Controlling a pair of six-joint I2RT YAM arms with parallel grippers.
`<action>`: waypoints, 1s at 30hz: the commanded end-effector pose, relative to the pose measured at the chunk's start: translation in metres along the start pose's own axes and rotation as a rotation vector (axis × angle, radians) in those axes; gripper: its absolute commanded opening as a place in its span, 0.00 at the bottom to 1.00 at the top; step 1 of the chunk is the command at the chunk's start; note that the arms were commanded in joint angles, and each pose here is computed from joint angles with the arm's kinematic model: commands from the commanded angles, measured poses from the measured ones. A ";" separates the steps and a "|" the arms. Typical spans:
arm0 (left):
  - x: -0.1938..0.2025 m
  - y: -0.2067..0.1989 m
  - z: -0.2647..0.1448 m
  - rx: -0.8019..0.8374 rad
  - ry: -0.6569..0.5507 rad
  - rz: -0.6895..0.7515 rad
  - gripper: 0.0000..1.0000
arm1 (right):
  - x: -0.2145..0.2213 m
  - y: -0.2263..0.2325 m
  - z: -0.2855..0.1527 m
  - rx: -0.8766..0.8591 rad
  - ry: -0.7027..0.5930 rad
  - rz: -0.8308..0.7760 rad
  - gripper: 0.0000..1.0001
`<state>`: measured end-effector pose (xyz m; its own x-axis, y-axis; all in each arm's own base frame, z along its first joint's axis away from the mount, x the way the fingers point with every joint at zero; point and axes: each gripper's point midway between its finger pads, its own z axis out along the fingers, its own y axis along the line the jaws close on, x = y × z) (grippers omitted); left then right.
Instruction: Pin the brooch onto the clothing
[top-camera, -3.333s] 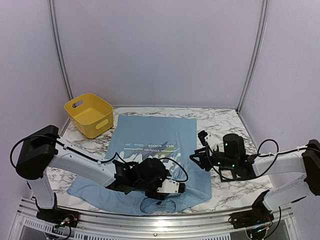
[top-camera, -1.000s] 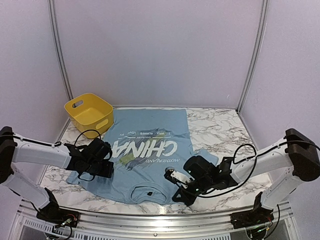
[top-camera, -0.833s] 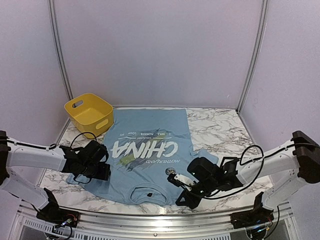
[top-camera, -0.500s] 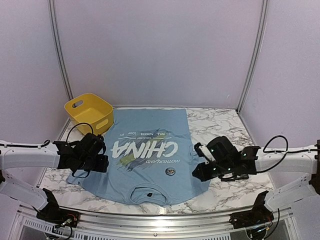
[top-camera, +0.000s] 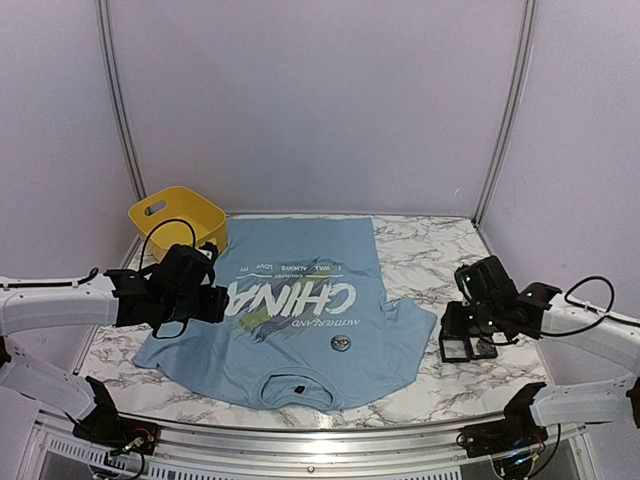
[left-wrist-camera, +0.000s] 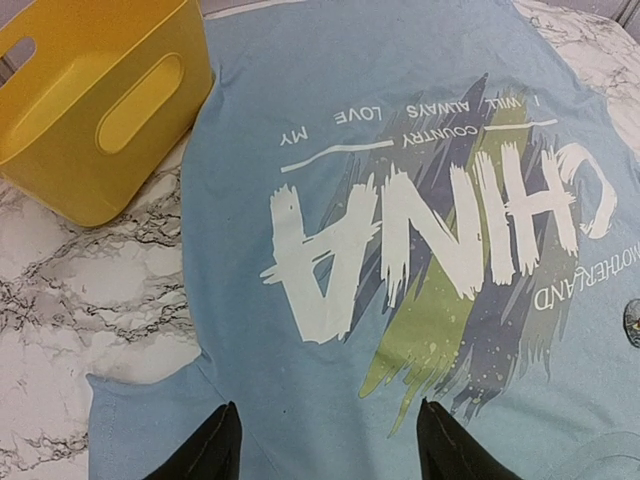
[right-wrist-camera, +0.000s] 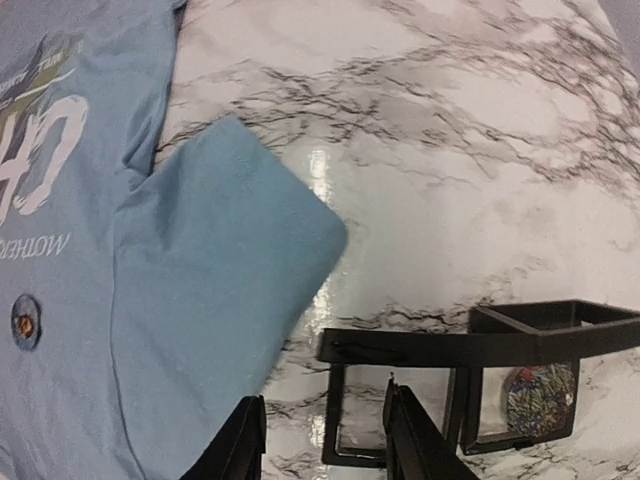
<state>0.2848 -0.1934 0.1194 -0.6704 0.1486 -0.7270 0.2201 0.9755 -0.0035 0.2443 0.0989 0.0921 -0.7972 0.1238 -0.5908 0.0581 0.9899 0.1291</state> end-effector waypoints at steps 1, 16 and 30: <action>-0.017 -0.007 -0.006 0.031 -0.069 0.032 0.62 | -0.043 0.075 -0.039 -0.335 -0.031 -0.245 0.37; -0.034 -0.030 -0.013 0.162 -0.122 -0.007 0.66 | -0.050 0.042 -0.025 -0.232 0.134 -1.504 0.74; -0.024 -0.035 0.000 0.160 -0.089 0.053 0.67 | -0.013 -0.013 0.016 -0.213 0.368 -1.548 0.69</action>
<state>0.2908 -0.2246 0.1385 -0.6029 0.1488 -0.7838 0.3414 0.9361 -0.0849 0.2652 0.0939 0.0969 -0.1152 -0.9899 -0.0824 -0.9452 0.1347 -0.2973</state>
